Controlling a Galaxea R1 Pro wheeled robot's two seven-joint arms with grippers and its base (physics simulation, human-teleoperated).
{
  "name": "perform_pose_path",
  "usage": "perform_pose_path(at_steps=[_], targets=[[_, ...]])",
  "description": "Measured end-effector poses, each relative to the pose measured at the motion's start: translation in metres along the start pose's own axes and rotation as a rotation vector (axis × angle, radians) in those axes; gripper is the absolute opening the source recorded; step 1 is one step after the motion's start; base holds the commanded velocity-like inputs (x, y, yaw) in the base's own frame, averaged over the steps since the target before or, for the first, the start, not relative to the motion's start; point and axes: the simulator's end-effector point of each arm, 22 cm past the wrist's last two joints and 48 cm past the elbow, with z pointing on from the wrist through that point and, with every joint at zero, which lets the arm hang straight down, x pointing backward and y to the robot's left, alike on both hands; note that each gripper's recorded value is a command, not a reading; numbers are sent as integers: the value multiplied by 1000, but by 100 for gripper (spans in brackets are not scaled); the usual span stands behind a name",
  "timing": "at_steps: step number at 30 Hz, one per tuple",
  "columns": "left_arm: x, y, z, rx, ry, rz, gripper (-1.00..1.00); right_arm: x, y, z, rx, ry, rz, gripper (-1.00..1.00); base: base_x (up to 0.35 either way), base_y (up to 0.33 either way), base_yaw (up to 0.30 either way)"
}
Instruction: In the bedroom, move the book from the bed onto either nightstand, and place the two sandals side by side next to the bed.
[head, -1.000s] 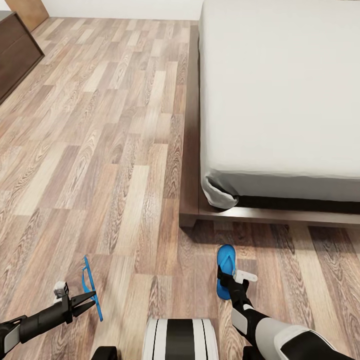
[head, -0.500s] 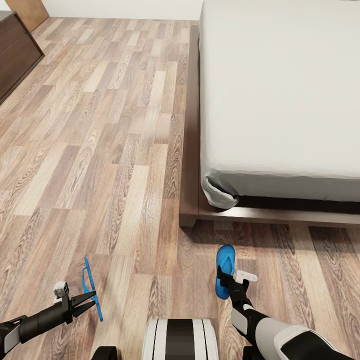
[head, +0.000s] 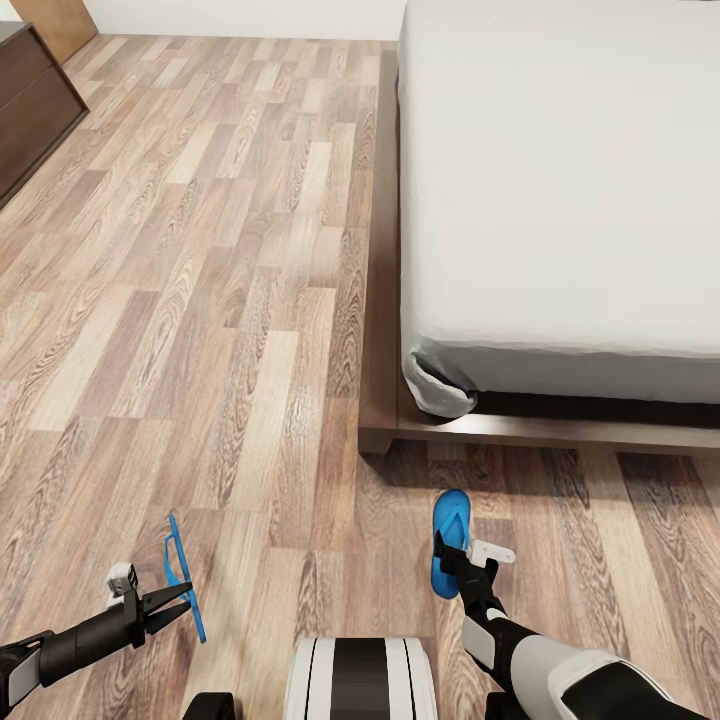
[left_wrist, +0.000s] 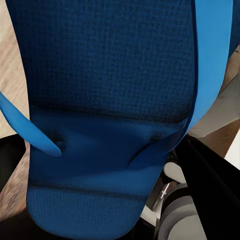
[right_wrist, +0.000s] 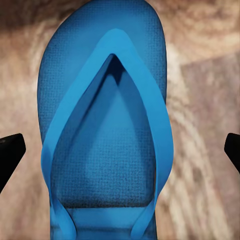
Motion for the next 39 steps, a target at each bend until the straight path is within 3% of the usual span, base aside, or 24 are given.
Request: perform_pose_path(at_steps=[31,39], targets=[[-18,-52,-14,47,-34,105,-100,-72,7,-16,-12,-115,20,100,0,0,0],[-21,-66,-18,61,-44,134,-100,-91,-44,-16,68,-111,97,100,0,0,0]])
